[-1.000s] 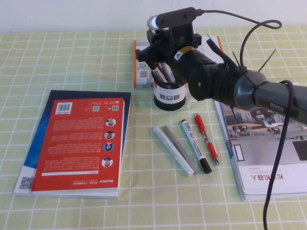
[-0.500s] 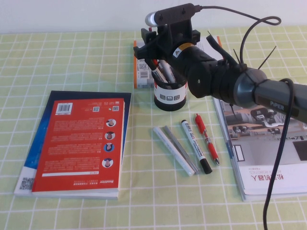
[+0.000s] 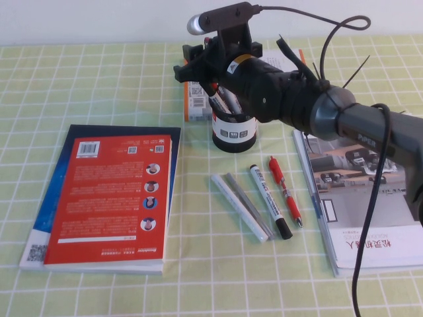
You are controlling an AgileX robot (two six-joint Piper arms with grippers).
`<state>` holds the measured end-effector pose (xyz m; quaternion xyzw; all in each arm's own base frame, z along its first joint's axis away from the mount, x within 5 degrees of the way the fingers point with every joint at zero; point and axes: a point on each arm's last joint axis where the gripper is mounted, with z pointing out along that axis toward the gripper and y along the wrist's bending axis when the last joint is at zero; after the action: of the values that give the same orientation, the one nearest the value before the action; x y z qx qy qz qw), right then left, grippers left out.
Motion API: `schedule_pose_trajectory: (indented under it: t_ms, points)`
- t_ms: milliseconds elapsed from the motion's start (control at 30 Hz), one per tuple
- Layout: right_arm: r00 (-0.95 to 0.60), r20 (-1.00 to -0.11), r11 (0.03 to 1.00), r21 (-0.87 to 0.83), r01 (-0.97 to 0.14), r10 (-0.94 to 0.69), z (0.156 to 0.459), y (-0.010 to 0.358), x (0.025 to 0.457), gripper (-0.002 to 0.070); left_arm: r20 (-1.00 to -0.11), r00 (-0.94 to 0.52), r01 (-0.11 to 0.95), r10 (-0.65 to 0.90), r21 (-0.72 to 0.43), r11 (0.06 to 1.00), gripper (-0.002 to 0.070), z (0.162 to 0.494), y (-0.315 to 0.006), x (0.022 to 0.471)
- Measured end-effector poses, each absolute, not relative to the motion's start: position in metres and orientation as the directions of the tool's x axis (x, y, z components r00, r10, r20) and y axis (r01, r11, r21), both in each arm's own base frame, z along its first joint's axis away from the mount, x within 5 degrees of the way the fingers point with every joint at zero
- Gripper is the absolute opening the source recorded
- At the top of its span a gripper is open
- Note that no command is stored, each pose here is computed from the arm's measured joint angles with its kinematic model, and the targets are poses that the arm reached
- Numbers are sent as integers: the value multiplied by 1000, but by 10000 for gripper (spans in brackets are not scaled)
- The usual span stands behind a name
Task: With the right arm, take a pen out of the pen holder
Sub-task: 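Take a marker out of the pen holder and lay it on the table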
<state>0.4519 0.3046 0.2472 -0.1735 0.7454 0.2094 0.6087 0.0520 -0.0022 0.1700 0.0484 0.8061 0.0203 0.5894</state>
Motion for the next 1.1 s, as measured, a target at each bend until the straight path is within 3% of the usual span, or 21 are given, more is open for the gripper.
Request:
schedule_pose_trajectory:
  t_ms: [267, 700, 900, 1100]
  points:
    - [-216, -976, 850, 98, -518, -19, 245, 305, 453, 267, -948, -301, 54, 102, 90, 994, -5, 170, -2, 52]
    - [-218, -975, 849, 89, -520, -31, 243, 305, 454, 8, -948, -301, 54, 102, 90, 994, -5, 170, -2, 52]
    - [-215, -976, 850, 78, -521, -42, 246, 302, 454, -5, -948, -301, 54, 102, 90, 994, -5, 170, -2, 52]
    - [-176, -984, 846, 60, -530, -41, 271, 299, 449, -5, -948, -301, 54, 102, 90, 994, -5, 170, -2, 52]
